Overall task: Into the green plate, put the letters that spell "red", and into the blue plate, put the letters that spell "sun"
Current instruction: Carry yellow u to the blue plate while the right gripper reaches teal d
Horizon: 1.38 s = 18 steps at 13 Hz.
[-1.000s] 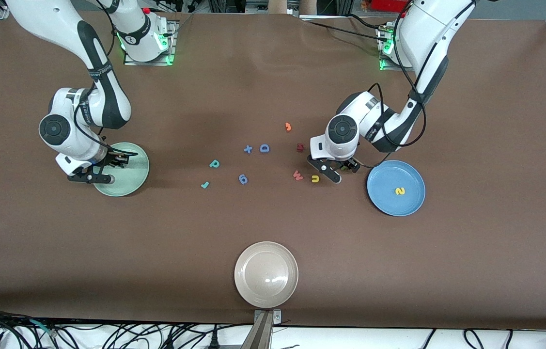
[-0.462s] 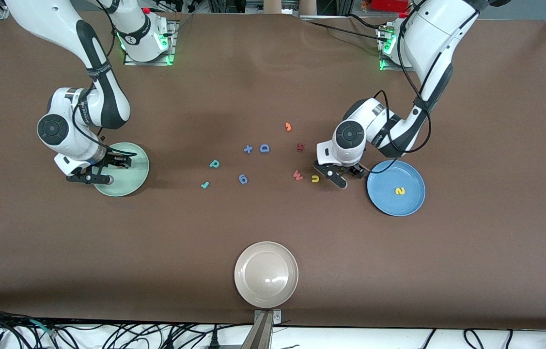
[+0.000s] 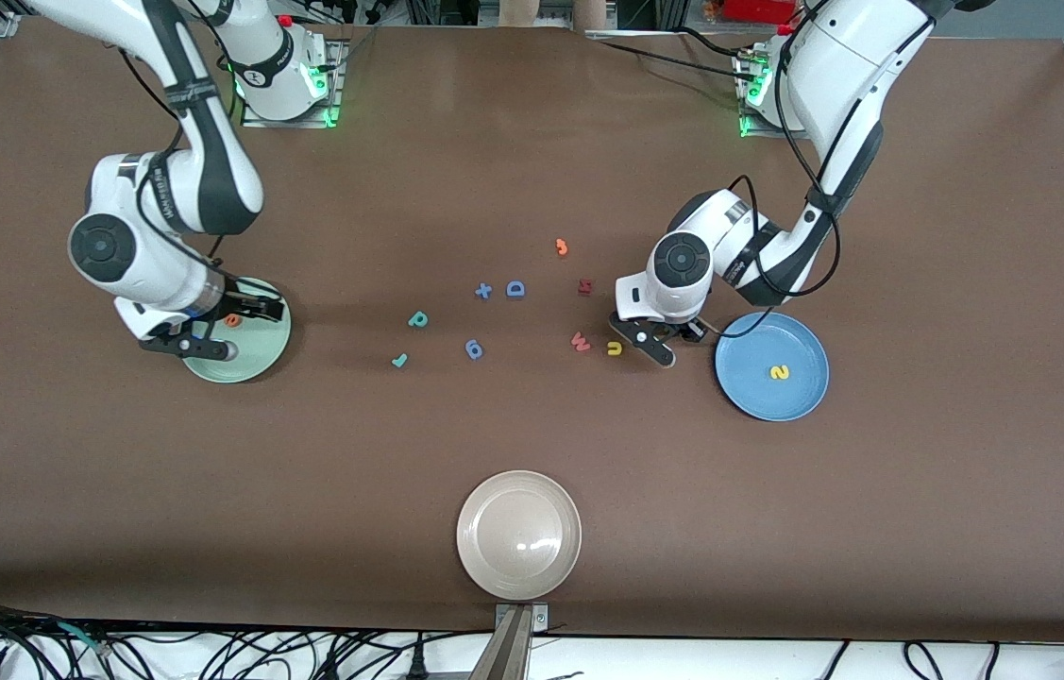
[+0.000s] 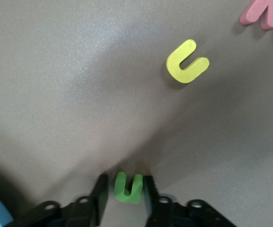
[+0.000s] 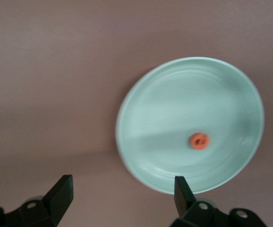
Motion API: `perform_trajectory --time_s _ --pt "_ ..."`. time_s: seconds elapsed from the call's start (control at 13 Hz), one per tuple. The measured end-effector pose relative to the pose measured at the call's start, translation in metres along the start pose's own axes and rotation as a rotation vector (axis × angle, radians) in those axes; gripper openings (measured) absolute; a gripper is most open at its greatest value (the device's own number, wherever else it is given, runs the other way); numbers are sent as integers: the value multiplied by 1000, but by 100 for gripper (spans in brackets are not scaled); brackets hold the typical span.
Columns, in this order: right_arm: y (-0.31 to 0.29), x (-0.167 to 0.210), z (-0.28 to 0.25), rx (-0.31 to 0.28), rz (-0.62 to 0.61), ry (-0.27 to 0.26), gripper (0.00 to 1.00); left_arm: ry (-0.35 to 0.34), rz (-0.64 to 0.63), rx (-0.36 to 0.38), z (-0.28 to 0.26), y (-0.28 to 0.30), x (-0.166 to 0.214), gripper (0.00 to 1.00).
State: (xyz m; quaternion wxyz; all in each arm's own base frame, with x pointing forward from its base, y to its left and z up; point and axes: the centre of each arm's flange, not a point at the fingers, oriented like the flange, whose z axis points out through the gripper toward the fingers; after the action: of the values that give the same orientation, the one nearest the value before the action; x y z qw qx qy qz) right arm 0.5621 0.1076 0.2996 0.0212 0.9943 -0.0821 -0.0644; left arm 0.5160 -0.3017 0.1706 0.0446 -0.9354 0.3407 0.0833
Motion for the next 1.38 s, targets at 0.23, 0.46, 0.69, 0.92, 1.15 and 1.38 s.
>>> perform_trajectory --time_s 0.23,0.46,0.69,0.92,1.15,1.38 --pt "-70 -12 -16 30 124 27 96 2 -2 1 -1 -1 0 27" --pt "-139 -20 -13 58 250 24 97 10 -13 5 -8 -8 3 27" --pt "-184 -20 14 76 340 11 98 9 -37 28 -39 -23 4 27" --pt "-199 -17 48 86 380 14 96 23 -33 52 -78 -59 -4 27" --pt "-204 -19 85 88 414 6 95 26 13 43 -81 -120 -21 27" --pt "-206 -38 111 68 431 -22 95 15 55 27 -72 -161 -38 27"
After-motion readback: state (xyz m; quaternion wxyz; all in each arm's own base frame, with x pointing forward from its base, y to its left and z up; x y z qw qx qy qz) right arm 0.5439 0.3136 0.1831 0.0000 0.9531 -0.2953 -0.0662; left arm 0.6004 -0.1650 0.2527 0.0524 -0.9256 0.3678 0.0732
